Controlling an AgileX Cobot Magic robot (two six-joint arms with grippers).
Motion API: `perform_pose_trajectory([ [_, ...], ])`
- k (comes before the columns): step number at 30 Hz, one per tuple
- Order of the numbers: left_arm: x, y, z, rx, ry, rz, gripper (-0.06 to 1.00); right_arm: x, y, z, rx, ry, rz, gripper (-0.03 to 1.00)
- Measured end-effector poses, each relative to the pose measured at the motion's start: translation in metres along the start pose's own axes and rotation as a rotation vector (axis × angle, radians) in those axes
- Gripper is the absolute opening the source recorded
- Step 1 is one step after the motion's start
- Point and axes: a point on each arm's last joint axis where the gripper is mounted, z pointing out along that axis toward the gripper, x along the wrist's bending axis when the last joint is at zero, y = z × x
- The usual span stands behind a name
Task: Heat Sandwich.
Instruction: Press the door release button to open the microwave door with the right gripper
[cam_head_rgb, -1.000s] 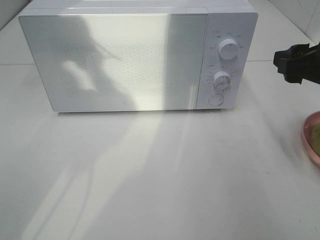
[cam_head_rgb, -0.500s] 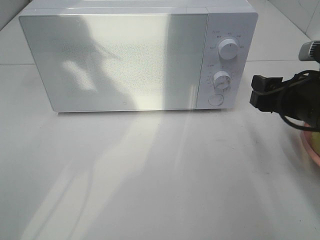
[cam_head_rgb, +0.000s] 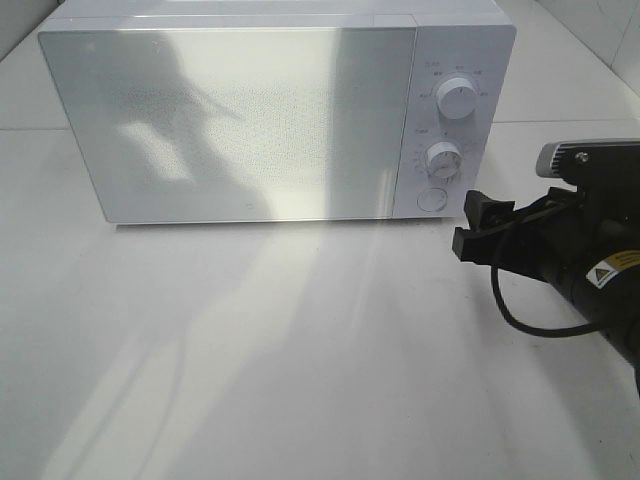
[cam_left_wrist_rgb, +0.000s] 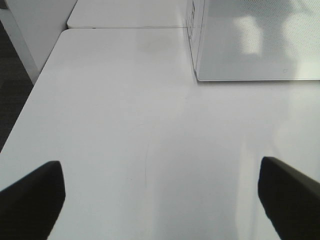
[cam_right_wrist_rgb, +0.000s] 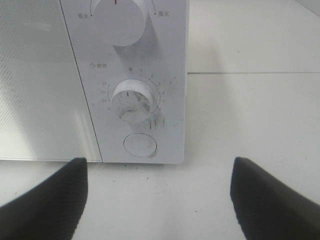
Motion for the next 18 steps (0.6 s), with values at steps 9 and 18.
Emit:
perform_pose_trajectory([
  [9,0.000,0.000,0.000,0.000,0.000,0.000,0.99,0.014,-0.012,-0.004,0.024,0.008,-0.014,0.76],
  [18,0.000,0.000,0.000,0.000,0.000,0.000,0.99,0.015,-0.012,-0.004,0.022,0.009,0.015,0.76],
])
